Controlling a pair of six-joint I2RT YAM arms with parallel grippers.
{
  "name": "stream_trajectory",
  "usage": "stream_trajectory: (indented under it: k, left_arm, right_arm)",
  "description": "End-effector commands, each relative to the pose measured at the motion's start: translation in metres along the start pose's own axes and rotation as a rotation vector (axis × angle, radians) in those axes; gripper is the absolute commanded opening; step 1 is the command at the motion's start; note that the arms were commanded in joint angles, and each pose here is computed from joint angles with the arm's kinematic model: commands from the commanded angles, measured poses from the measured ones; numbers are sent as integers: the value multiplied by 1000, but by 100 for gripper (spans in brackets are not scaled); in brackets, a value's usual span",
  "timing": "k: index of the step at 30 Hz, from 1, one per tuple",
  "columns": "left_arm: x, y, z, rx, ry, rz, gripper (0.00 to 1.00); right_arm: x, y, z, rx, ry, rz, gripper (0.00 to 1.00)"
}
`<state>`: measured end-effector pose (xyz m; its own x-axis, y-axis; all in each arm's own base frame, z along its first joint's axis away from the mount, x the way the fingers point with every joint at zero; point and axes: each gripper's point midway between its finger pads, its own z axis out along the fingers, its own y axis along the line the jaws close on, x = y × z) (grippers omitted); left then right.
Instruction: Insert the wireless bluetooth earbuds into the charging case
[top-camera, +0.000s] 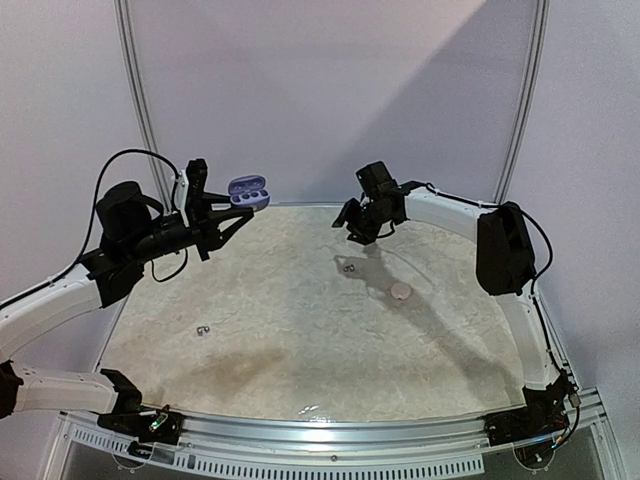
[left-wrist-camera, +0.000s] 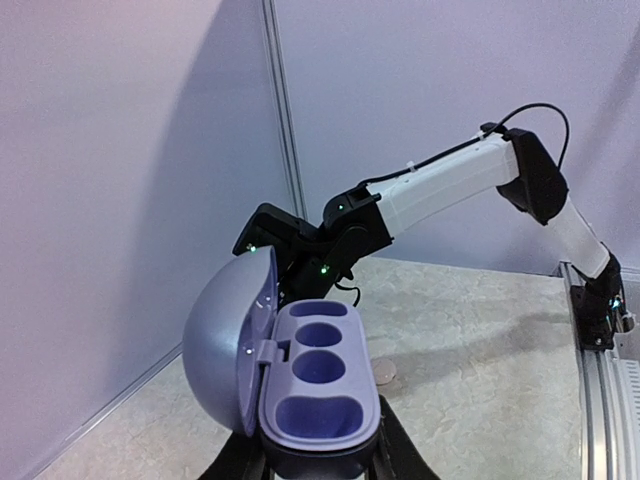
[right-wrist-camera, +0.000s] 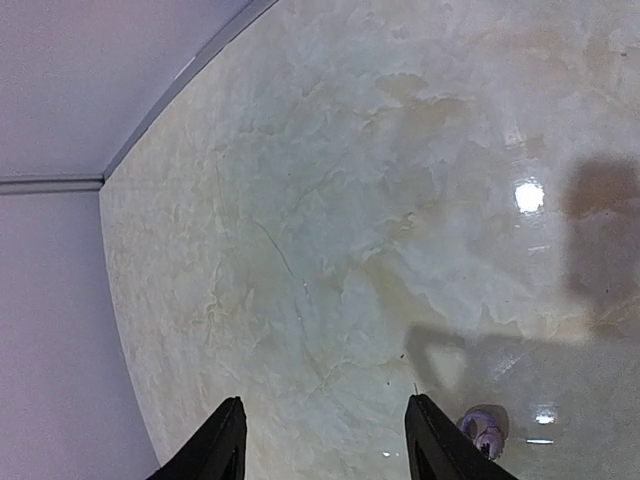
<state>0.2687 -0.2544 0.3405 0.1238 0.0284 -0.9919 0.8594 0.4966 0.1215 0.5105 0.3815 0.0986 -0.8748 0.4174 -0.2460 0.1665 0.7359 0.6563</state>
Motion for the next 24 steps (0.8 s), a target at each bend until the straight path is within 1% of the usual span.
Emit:
stream_trajectory:
  k: [1, 6, 10, 12, 15, 18, 21, 24]
  left_arm:
    - [-4, 6, -6, -32, -24, 29, 0]
    - [-11, 11, -6, -40, -32, 49, 0]
    - [-15, 11, -5, -28, -47, 56, 0]
    - [-20, 11, -5, -24, -59, 66, 0]
    - [-18, 12, -6, -28, -59, 82, 0]
    - [-13, 12, -6, -27, -47, 77, 0]
    - [-10, 12, -4, -22, -40, 79, 0]
    - [-4, 13, -1, -17, -17, 80, 0]
  right_arm:
    - [-3, -21, 5, 72, -27, 113, 55]
    - [27, -44, 11, 132, 103, 202, 53]
    - [30, -47, 1, 167, 115, 224, 51]
    - [27, -50, -7, 210, 114, 196, 50]
    - [20, -47, -16, 251, 112, 66, 50]
    - [23, -58, -17, 298, 140, -69, 55]
    - [23, -71, -22, 365, 153, -221, 55]
    - [16, -72, -27, 404, 136, -353, 55]
